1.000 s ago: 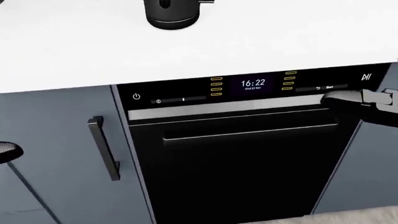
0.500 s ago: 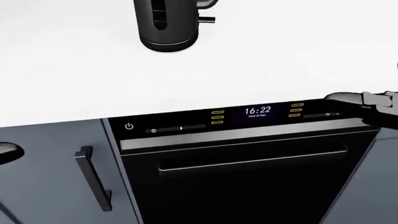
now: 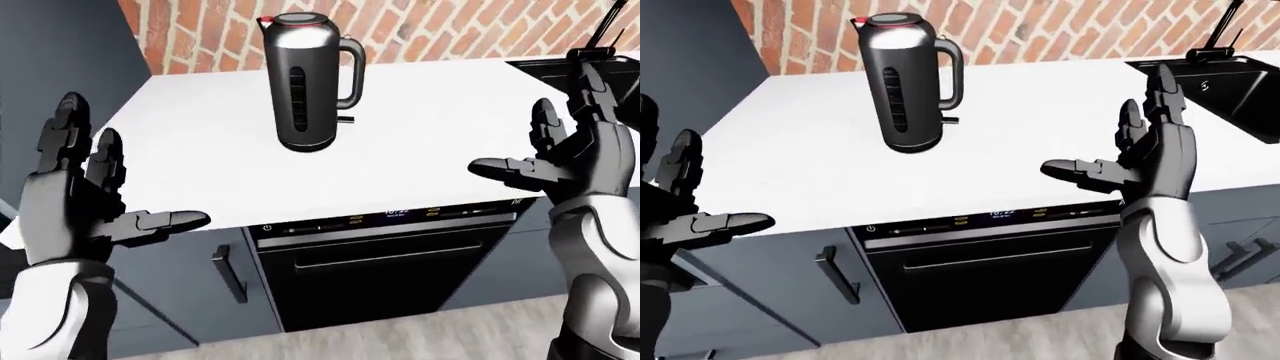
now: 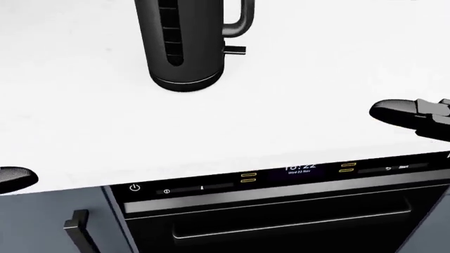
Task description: Press the button to open the lid of the electric kettle.
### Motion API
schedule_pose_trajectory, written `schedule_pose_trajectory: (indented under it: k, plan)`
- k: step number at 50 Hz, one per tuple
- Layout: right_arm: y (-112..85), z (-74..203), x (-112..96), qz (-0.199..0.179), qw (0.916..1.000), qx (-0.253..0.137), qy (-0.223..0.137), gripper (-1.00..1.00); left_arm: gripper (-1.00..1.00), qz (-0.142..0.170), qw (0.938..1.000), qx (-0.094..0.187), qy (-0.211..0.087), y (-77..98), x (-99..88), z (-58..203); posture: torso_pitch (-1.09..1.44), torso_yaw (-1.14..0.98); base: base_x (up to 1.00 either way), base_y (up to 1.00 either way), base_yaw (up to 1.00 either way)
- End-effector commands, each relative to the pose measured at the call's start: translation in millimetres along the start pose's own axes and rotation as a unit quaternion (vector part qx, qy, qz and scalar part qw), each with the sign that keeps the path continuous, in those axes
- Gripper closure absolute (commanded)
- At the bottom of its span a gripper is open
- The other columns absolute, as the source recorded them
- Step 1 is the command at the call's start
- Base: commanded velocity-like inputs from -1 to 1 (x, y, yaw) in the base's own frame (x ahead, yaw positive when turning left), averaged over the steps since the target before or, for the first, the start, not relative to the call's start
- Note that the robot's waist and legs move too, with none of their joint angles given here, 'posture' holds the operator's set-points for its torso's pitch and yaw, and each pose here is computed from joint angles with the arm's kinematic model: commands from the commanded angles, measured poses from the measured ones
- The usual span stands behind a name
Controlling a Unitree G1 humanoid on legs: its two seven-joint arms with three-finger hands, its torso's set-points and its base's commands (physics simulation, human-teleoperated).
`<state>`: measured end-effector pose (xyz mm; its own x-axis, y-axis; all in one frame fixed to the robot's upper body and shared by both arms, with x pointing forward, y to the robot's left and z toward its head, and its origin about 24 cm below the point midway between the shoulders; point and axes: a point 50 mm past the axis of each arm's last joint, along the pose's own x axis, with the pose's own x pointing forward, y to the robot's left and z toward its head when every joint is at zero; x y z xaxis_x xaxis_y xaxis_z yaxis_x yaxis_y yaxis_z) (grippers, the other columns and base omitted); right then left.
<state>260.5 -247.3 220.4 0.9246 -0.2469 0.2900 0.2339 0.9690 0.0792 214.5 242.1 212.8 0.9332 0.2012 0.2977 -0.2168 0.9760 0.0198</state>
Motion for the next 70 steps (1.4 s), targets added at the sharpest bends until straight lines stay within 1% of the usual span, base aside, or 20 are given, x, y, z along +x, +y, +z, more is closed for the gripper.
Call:
schedule_pose_trajectory:
  k: [1,4,5,7,9,11,16,22,33,49,51,58,60,62,64,66,67,68,69,70]
  plan:
    - [4.4,15.9,-0.3,0.013,0.9989,0.002,-0.044,-1.0,-1.0,-0.004,0.9993,0.002,-0.038,-0.9,-1.2,13.3,0.0,0.0,0.25,0.0,0.0]
    - [4.3,15.8,-0.5,0.013,0.9989,0.002,-0.044,-1.0,-1.0,-0.005,0.9992,0.001,-0.039,-0.4,-1.6,13.5,0.0,0.0,0.24,0.0,0.0]
    - [4.2,15.9,-0.4,0.012,0.9989,0.001,-0.044,-1.0,-1.0,-0.009,0.9989,0.001,-0.046,-1.0,-2.9,16.0,0.0,0.0,0.23,0.0,0.0]
    - [4.2,16.1,-0.5,0.013,0.9989,0.001,-0.044,-1.0,-1.0,-0.014,0.9987,0.002,-0.05,-2.0,-3.2,16.9,0.0,0.0,0.23,0.0,0.0]
    - [3.9,16.0,-0.3,0.012,0.9989,0.001,-0.044,-1.0,-1.0,-0.013,0.9987,0.004,-0.049,-1.1,-3.5,16.1,0.0,0.0,0.24,0.0,0.0]
    - [3.9,16.4,-0.2,0.012,0.9989,0.001,-0.045,-1.0,-1.0,-0.012,0.9987,-0.001,-0.05,-0.8,-3.3,17.7,0.0,0.0,0.23,0.0,0.0]
    - [3.7,16.8,-0.6,0.012,0.9989,0.002,-0.045,-1.0,-1.0,-0.009,0.9991,-0.022,-0.035,0.0,-3.3,15.0,0.0,0.0,0.24,0.0,0.0]
    - [3.4,16.9,-0.5,0.011,0.9989,0.002,-0.045,-1.0,-1.0,-0.007,0.9993,-0.009,-0.035,-1.0,-2.3,14.9,0.0,0.0,0.24,0.0,0.0]
    - [4.0,19.5,-0.1,0.012,0.9988,0.003,-0.048,-1.0,-1.0,-0.002,0.9992,-0.014,-0.038,0.6,-1.6,17.9,0.0,0.0,0.24,0.0,0.0]
    - [4.1,18.2,0.0,0.011,0.9988,0.001,-0.049,-1.0,-1.0,0.001,0.9992,-0.013,-0.037,2.3,-2.1,16.6,0.0,0.0,0.24,0.0,0.0]
    - [2.9,18.3,1.5,0.005,0.9987,0.003,-0.05,-1.0,-1.0,0.002,0.9992,-0.013,-0.037,2.5,-2.2,16.6,0.0,0.0,0.23,0.0,0.0]
    - [4.4,18.5,0.3,0.01,0.9987,0.008,-0.049,-1.0,-1.0,0.004,0.9991,-0.014,-0.039,3.5,-2.1,16.8,0.0,0.0,0.0,0.0,0.0]
    - [4.9,18.7,0.2,0.011,0.9987,0.009,-0.049,-1.0,-1.0,0.01,0.9988,-0.005,-0.048,4.7,-1.5,17.7,0.0,0.0,0.0,0.0,0.0]
    - [4.0,18.6,0.8,0.009,0.9987,0.01,-0.049,-1.0,-1.0,0.01,0.9986,-0.016,-0.049,4.1,-1.0,18.6,0.0,0.0,0.0,0.0,0.0]
    - [4.6,18.1,0.3,0.01,0.9988,0.009,-0.047,-1.0,-1.0,0.006,0.9981,-0.043,-0.045,5.1,-1.4,18.9,0.0,0.0,0.0,0.0,0.0]
    - [4.8,18.7,0.2,0.011,0.9988,0.011,-0.046,-1.0,-1.0,0.007,0.9978,-0.044,-0.05,5.4,-2.1,20.7,0.0,0.0,0.0,0.0,0.0]
    - [4.7,18.8,0.2,0.011,0.9988,0.01,-0.046,-1.0,-1.0,0.009,0.9979,-0.039,-0.051,5.6,-2.0,20.1,0.0,0.0,0.0,0.0,0.0]
    - [4.8,19.3,0.2,0.011,0.9988,0.01,-0.046,-1.0,-1.0,0.01,0.998,-0.039,-0.049,5.2,-2.2,19.0,0.0,0.0,0.0,0.0,0.0]
    - [4.9,19.4,0.1,0.012,0.9988,0.01,-0.046,-1.0,-1.0,0.015,0.9982,-0.03,-0.05,5.2,-2.1,19.4,0.0,0.0,0.0,0.0,0.0]
    - [5.1,18.9,0.1,0.012,0.9988,0.009,-0.046,-1.0,-1.0,0.01,0.998,-0.035,-0.052,4.2,-2.8,19.5,0.0,0.0,0.0,0.0,0.0]
